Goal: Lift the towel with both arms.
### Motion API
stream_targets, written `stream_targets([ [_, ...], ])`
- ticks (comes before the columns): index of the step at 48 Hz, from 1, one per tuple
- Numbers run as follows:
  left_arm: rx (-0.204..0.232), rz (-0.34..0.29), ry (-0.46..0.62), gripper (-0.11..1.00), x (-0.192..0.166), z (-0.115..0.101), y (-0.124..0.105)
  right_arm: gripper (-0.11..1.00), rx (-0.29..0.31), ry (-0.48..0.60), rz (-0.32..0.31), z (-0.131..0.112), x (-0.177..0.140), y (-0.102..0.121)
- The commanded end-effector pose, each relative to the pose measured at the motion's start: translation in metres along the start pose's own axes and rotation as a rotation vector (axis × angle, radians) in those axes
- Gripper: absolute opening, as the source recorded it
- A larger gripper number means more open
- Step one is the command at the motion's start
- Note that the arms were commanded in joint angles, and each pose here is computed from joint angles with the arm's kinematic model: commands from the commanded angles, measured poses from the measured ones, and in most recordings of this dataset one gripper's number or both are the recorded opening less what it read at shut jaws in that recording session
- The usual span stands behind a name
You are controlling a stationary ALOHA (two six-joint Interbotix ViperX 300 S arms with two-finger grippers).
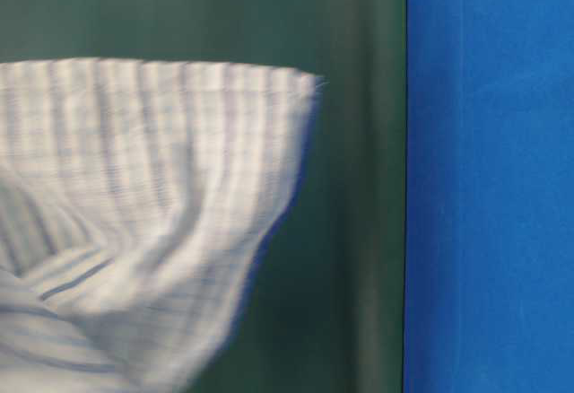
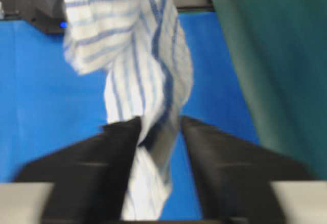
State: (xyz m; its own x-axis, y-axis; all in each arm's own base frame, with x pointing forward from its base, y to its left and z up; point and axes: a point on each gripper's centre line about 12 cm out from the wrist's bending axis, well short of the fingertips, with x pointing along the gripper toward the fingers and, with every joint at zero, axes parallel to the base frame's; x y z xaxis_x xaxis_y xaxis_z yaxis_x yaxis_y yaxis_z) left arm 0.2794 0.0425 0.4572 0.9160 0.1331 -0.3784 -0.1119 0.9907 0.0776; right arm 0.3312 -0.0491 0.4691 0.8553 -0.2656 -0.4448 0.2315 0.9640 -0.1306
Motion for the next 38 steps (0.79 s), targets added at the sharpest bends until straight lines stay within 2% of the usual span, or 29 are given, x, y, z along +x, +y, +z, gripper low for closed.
stream_targets([
  [1,0.002,0.008,-0.044,0.58,-0.007,0.007,0.002,0.55,-0.002,-0.026,-0.015,0.005,-0.005,-0.004],
  [5,-0.002,0.007,-0.049,0.8,-0.007,0.006,0.001,0.68,-0.005,-0.027,-0.019,0.006,-0.005,-0.004],
  [9,-0.003,0.007,-0.047,0.93,-0.007,0.004,0.001,0.63,-0.005,-0.026,-0.019,0.005,-0.005,-0.004],
  [17,-0.007,0.004,-0.029,0.92,0.003,-0.009,0.0,0.64,-0.009,0.007,-0.018,-0.007,0.003,-0.003],
  [38,-0.01,0.007,-0.007,0.92,0.048,-0.083,-0.006,0.64,0.025,0.076,0.021,-0.07,0.044,0.013],
])
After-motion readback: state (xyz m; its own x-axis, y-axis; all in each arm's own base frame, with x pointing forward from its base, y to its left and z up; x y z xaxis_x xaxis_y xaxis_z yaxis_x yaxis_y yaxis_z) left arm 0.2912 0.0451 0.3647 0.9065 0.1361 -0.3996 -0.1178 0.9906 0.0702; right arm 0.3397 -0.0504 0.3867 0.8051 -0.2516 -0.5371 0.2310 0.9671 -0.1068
